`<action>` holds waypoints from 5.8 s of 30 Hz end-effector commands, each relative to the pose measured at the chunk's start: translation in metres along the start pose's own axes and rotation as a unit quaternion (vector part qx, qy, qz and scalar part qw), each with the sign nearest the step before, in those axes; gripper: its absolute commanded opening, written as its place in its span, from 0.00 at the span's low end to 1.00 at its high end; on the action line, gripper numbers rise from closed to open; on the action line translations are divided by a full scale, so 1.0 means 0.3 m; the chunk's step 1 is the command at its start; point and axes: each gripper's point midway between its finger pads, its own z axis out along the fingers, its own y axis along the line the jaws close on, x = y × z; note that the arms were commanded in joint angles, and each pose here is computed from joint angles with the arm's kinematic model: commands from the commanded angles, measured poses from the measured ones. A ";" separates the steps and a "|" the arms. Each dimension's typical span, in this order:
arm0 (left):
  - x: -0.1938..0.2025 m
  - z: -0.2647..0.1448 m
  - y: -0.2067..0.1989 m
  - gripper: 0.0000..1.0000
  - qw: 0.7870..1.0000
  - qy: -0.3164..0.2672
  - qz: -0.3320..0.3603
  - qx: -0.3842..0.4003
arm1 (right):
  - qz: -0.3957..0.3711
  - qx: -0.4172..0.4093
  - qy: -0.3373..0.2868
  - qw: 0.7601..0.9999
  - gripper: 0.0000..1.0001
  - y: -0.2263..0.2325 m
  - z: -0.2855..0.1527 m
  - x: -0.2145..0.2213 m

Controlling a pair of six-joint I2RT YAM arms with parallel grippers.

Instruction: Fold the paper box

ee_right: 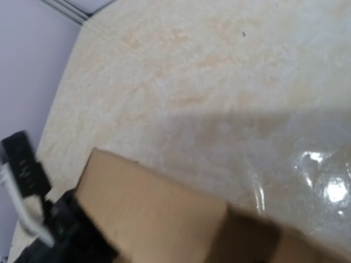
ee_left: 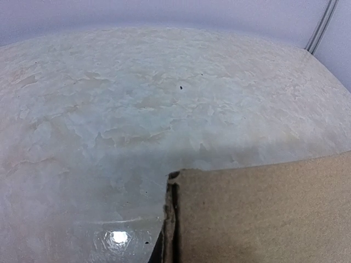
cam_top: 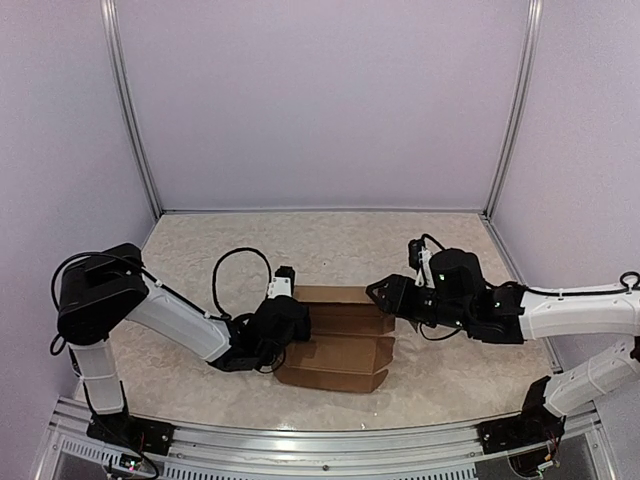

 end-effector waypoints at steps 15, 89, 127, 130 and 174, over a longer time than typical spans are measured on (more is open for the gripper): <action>-0.233 -0.011 0.080 0.00 0.983 0.001 -0.155 0.099 | -0.053 0.029 -0.101 0.993 0.62 -0.065 -0.311 -0.149; -0.351 -0.125 -0.103 0.00 0.941 -0.013 -0.188 0.280 | 0.031 -0.276 -0.059 0.959 0.41 0.322 -0.152 -0.127; -0.430 -0.190 0.036 0.00 0.982 -0.063 -0.079 0.159 | -0.180 -0.130 -0.052 0.974 0.60 0.146 -0.334 -0.097; -0.431 -0.198 0.043 0.00 0.984 -0.064 -0.064 0.153 | -0.210 -0.131 -0.057 0.967 0.60 0.167 -0.370 -0.118; -0.440 -0.286 0.020 0.00 0.980 -0.058 0.016 0.187 | -0.427 -0.193 0.042 0.883 0.51 0.417 -0.295 -0.084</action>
